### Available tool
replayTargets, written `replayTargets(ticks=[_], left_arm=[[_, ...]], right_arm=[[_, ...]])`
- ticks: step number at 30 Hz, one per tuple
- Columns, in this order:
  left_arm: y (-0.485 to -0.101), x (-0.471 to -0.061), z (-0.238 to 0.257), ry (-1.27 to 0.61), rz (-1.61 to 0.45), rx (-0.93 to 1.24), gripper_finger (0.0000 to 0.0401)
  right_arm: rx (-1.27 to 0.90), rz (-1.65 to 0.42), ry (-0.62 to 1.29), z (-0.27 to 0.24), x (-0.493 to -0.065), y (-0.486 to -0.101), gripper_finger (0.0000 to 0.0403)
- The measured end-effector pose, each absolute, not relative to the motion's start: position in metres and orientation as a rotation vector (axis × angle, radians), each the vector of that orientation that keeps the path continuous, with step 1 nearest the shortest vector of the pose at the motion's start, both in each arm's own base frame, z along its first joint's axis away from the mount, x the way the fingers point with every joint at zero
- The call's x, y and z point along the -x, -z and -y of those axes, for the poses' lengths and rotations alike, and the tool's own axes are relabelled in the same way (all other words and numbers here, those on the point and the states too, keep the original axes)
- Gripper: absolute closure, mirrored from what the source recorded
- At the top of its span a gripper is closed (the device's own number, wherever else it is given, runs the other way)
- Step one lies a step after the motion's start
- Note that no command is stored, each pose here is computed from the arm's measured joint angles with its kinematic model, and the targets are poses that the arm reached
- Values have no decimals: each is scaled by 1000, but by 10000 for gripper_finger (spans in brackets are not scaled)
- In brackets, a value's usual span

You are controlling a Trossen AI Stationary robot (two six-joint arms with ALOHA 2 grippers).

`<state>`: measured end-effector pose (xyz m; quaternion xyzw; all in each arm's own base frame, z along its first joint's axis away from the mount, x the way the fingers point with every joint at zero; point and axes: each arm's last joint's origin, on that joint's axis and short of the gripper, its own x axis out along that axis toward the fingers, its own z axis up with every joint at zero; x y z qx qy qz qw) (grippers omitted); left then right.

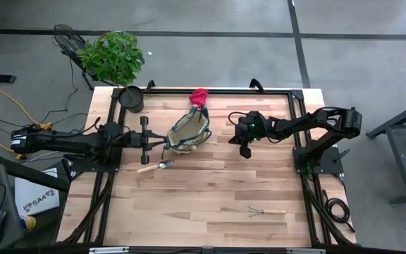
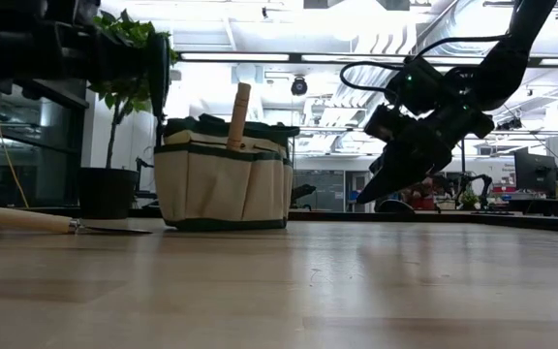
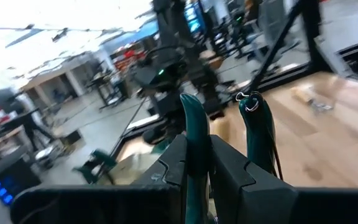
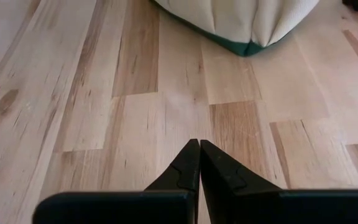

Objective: Pick & Place Garden tools in Gardening bag
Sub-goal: Put the shear scissor into the gardening bag

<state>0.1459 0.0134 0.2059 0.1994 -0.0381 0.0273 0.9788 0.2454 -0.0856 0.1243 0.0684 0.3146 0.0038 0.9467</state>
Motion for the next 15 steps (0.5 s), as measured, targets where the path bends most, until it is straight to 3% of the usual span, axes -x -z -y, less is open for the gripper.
replayTargets(ticks=[15], left_arm=[[-197,-162,-20,-233,28,-381,367]], right_arm=[[-140,-629,-6,86,-246,-125,399]])
